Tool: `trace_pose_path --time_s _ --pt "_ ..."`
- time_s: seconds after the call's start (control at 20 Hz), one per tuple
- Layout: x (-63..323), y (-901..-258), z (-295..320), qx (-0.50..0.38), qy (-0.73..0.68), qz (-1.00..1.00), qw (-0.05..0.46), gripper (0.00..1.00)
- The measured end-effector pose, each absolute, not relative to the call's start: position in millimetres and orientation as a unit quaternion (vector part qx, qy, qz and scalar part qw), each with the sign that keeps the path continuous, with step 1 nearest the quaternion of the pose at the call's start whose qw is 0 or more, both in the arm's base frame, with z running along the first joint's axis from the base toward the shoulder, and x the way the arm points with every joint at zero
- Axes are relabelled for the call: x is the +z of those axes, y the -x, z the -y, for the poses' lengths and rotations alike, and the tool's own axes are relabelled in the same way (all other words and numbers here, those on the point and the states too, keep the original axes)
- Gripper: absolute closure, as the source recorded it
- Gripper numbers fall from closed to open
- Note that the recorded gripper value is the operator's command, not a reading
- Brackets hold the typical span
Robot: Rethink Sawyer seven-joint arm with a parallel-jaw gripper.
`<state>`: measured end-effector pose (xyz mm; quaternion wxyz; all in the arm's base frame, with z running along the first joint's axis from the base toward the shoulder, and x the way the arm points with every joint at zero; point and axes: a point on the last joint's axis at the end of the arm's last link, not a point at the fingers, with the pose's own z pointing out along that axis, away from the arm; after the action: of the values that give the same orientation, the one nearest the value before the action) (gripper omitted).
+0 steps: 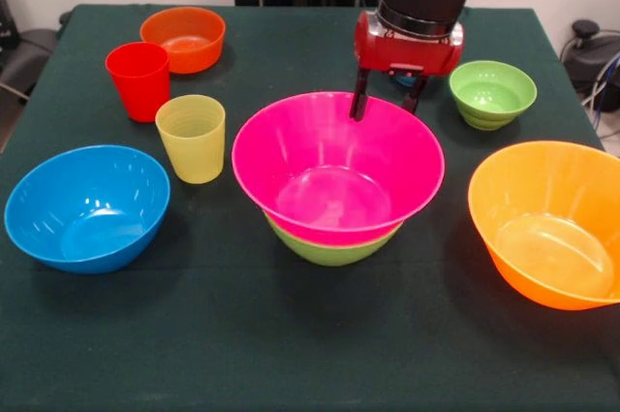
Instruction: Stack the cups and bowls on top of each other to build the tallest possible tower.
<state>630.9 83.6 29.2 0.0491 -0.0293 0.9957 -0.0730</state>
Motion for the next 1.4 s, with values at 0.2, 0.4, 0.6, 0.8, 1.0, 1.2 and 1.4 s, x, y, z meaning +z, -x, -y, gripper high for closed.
trace_pose_path --time_s 0.2,0.4,0.6,0.8,1.0,1.2,1.4 --pt "24.6 -617.3 -88.4 -0.060 0.036 -0.995 0.075 0.00" --pt "21.3 -607.4 -91.4 -0.051 0.040 -0.994 0.090 0.00" --pt "22.3 -597.3 -91.9 -0.049 0.041 -0.994 0.091 0.00" --pt "27.1 -595.6 -92.1 -0.049 0.041 -0.994 0.092 0.00" --pt "38.8 -601.3 -90.9 -0.052 0.041 -0.993 0.100 0.00" --pt "47.4 -604.4 -89.8 -0.055 0.040 -0.992 0.102 0.00" --pt "56.4 -607.1 -88.4 -0.059 0.039 -0.992 0.102 0.00"
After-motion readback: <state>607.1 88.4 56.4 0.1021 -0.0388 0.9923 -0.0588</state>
